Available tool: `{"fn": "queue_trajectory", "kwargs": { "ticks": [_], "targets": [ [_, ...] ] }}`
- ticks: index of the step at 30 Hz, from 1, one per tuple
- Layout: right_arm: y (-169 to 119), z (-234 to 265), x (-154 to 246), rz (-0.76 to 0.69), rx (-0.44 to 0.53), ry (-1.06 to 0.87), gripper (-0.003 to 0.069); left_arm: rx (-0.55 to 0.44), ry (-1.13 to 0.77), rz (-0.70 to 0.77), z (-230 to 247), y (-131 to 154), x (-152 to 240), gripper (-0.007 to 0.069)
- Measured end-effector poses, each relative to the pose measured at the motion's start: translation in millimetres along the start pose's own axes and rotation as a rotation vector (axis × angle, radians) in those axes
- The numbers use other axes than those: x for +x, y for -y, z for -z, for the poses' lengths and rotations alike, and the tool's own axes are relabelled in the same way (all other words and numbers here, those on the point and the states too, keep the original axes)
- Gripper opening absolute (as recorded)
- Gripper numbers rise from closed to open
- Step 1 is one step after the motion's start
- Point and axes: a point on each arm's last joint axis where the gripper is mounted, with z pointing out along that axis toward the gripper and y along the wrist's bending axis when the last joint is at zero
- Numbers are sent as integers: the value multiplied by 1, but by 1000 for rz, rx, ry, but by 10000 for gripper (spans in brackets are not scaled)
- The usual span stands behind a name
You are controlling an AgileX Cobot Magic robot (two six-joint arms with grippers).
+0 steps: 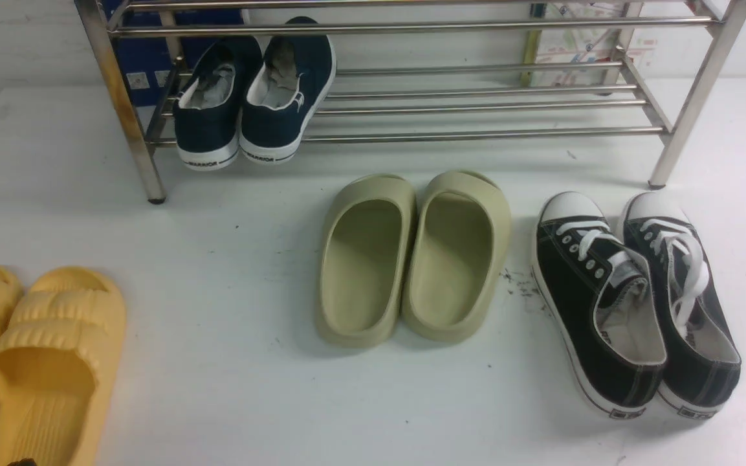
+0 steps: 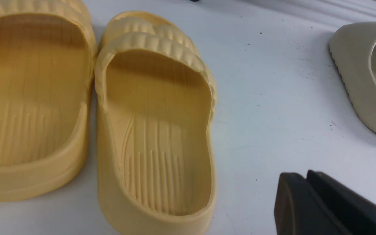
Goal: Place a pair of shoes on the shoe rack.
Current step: Use the right arm to grab the shoe closest to it
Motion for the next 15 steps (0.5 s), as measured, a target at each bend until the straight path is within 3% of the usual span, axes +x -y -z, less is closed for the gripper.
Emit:
{"fn": "queue_trajectory", "kwargs": {
  "ticks": [15],
  "targets": [
    [0, 0, 0, 2, 1, 0, 248, 0, 0, 0, 0, 0, 0, 66]
  ]
}}
